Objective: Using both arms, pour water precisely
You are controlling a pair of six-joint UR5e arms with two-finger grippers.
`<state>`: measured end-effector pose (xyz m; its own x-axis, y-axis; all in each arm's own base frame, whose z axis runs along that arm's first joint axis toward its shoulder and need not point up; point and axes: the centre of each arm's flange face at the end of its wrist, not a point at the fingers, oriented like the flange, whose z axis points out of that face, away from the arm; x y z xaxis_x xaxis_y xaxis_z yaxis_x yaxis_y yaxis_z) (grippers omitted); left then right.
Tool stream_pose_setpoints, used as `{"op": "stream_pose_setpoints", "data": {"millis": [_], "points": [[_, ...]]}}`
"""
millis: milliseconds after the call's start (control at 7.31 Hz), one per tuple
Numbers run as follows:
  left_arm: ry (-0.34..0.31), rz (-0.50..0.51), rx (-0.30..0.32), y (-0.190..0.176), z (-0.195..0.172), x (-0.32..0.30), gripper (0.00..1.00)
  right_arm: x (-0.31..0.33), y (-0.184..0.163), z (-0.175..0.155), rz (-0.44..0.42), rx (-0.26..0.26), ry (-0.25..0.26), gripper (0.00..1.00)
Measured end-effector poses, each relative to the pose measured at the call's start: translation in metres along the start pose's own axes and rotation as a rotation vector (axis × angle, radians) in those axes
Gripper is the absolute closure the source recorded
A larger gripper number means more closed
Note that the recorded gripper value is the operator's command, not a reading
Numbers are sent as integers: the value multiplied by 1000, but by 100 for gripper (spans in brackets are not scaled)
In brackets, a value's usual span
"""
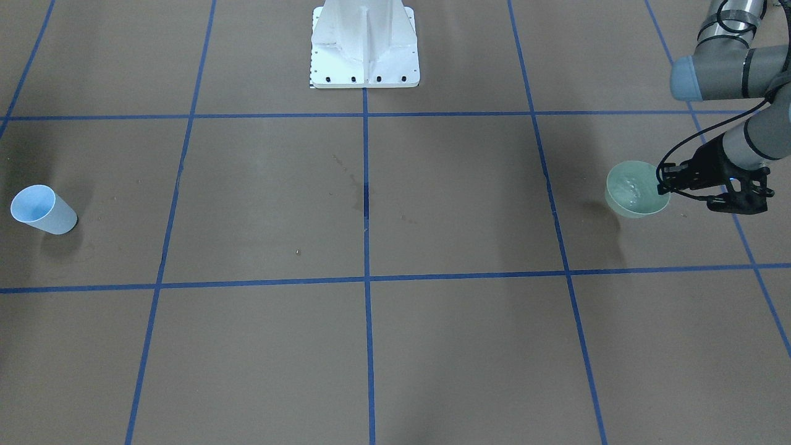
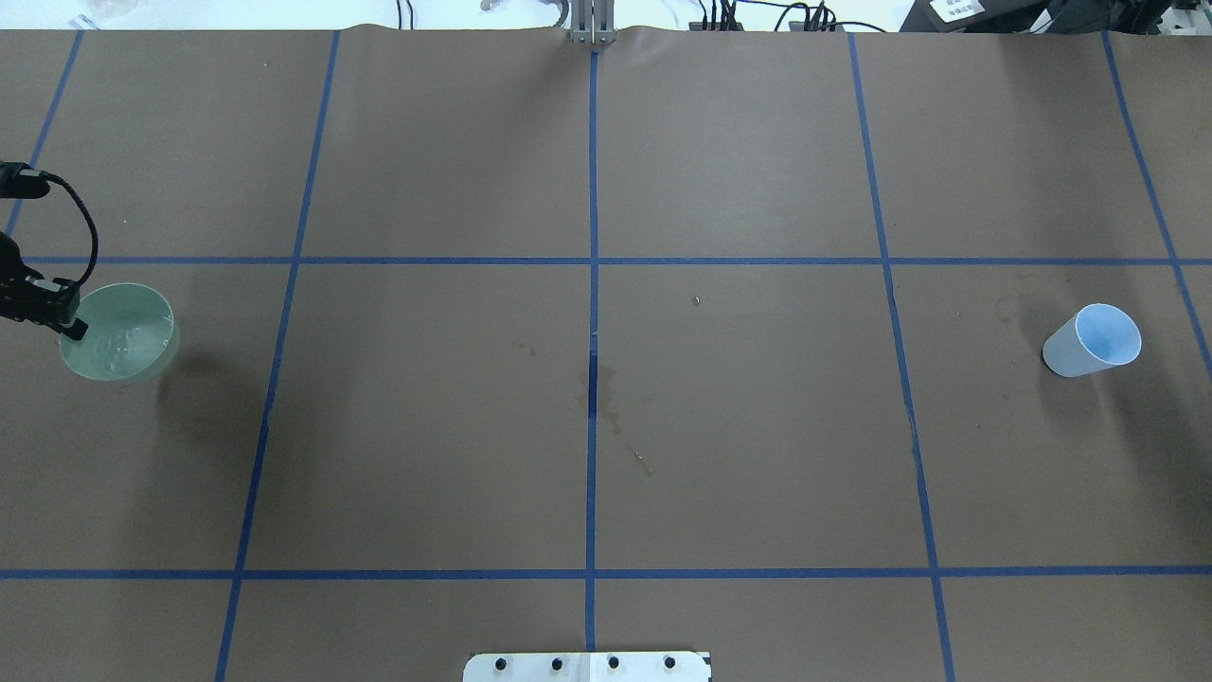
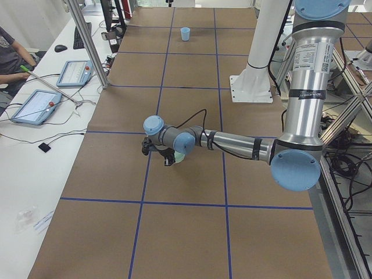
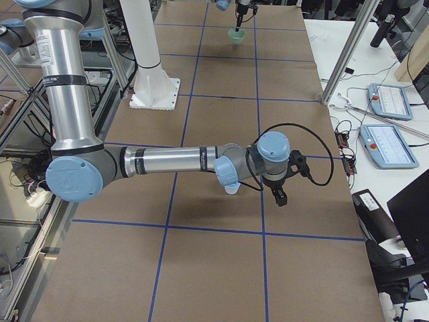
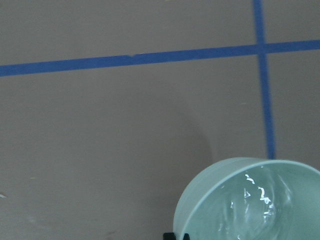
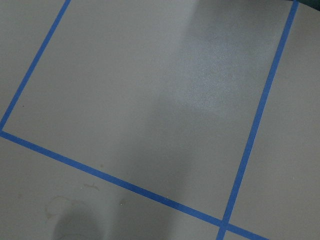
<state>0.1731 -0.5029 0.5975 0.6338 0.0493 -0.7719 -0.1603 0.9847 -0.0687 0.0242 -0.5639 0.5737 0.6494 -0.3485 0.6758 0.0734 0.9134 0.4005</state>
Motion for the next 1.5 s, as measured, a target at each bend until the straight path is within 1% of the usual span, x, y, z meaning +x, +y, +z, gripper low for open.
{"op": "stream_pose_setpoints", "data": {"millis": [137, 273, 410, 547, 820, 957, 1230, 1367, 1504], "points": [[-2, -17, -9, -1, 5, -14, 100, 0, 0, 0, 0, 1, 0, 1], [-4, -27, -17, -2, 9, -23, 81, -1, 0, 0, 0, 1, 0, 1], [-6, -30, -22, -2, 12, -28, 23, -1, 0, 0, 1, 0, 0, 1], [-7, -30, -24, -2, 13, -30, 0, -1, 1, 0, 1, 0, 0, 1], [-3, -29, -16, -2, 8, -31, 0, -1, 1, 0, 2, 0, 0, 1], [2, -29, 8, -4, -5, -33, 0, -1, 1, 0, 2, 0, 0, 1], [20, -11, 85, -4, -48, -28, 0, 1, 5, 1, 26, -13, 0, 1], [27, -4, 133, -2, -73, -27, 0, 2, 11, 1, 38, -18, 1, 1], [23, 28, 186, 3, -100, -37, 0, 3, 17, 0, 47, -22, 2, 1]]}}
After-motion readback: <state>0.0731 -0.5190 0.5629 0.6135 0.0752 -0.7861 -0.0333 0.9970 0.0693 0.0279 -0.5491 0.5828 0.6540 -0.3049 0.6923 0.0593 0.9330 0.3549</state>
